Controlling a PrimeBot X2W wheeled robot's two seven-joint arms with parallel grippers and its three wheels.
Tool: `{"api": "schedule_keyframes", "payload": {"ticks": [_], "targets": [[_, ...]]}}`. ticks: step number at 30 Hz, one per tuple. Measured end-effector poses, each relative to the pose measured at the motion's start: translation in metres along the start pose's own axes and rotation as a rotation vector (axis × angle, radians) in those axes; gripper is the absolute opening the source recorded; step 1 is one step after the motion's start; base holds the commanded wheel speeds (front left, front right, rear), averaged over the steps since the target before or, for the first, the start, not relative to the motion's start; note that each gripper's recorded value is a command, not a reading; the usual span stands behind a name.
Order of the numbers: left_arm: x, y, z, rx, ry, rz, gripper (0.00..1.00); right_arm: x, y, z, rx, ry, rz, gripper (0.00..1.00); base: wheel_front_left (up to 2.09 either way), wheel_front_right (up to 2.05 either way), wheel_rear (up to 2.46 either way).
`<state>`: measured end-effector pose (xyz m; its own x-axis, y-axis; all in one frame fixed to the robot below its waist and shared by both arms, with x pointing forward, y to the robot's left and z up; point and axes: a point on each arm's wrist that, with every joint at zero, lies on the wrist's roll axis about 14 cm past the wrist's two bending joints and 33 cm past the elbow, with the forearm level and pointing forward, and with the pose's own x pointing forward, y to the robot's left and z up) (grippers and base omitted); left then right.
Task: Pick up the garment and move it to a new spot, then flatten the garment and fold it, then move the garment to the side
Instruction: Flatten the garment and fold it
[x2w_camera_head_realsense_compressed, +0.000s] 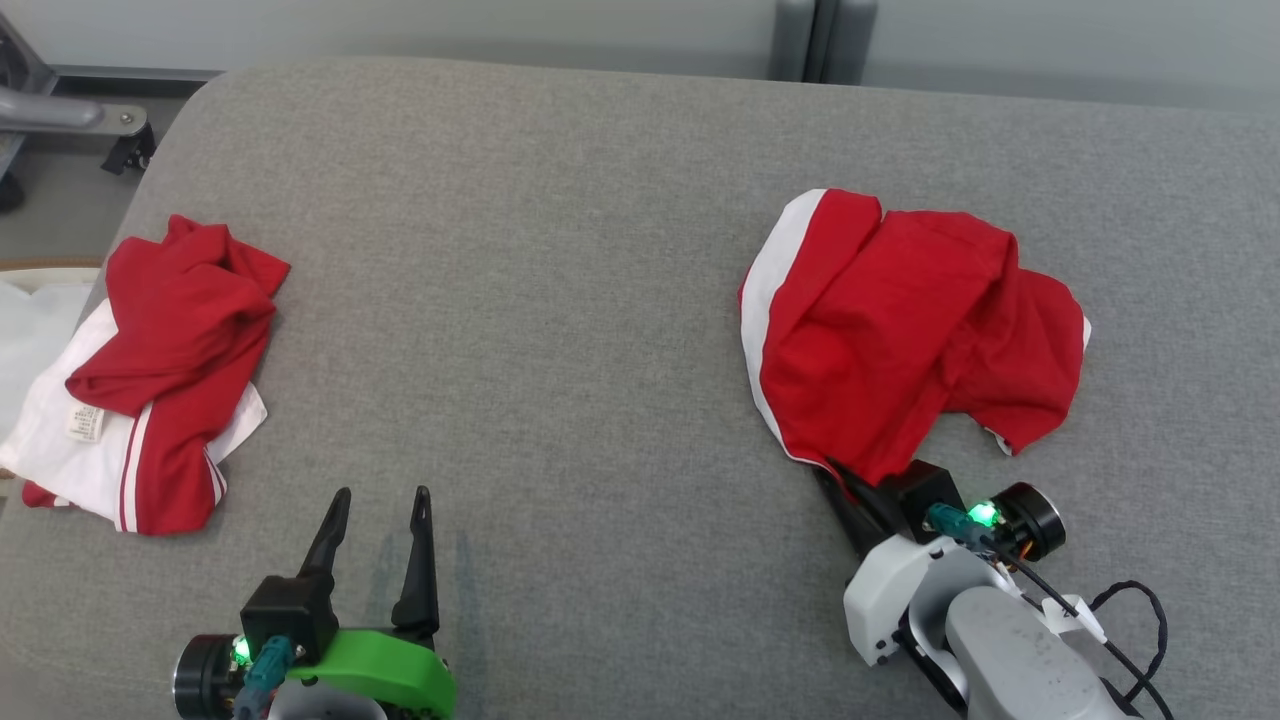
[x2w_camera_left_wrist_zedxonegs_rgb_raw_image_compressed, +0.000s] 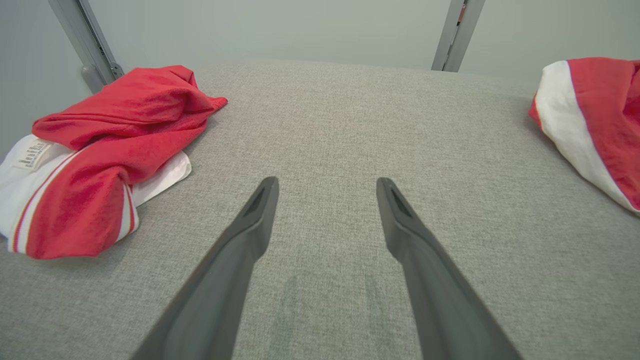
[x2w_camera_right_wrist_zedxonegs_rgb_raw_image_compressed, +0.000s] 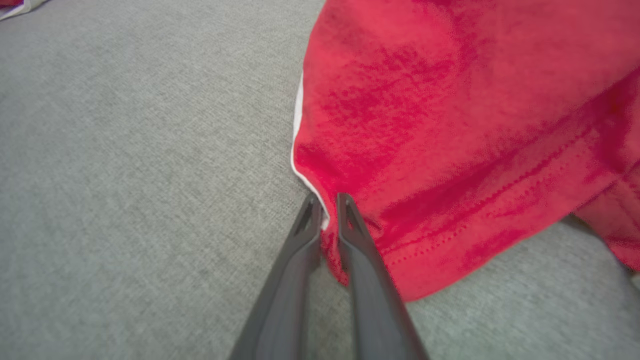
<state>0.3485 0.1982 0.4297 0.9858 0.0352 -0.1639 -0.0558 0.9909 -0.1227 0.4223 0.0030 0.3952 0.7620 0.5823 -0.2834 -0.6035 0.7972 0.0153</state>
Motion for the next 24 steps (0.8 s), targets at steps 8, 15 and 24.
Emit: {"api": "schedule_keyframes", "payload": {"ticks": [8,15,24], "targets": [[-0.002,-0.009,0.009,-0.002,-0.03,-0.026,1.0,-0.003,-0.004,0.071,-0.025,-0.213,-0.02,0.0,0.0,0.0,0.0],[-0.009,-0.015,0.015,-0.005,-0.053,-0.045,1.0,-0.006,0.0,0.196,-0.204,-0.515,0.036,0.0,0.0,0.0,0.0],[-0.021,-0.01,0.016,-0.01,-0.062,-0.027,1.0,-0.023,0.03,0.348,-0.444,-0.829,0.119,0.0,0.0,0.0,0.0]]}}
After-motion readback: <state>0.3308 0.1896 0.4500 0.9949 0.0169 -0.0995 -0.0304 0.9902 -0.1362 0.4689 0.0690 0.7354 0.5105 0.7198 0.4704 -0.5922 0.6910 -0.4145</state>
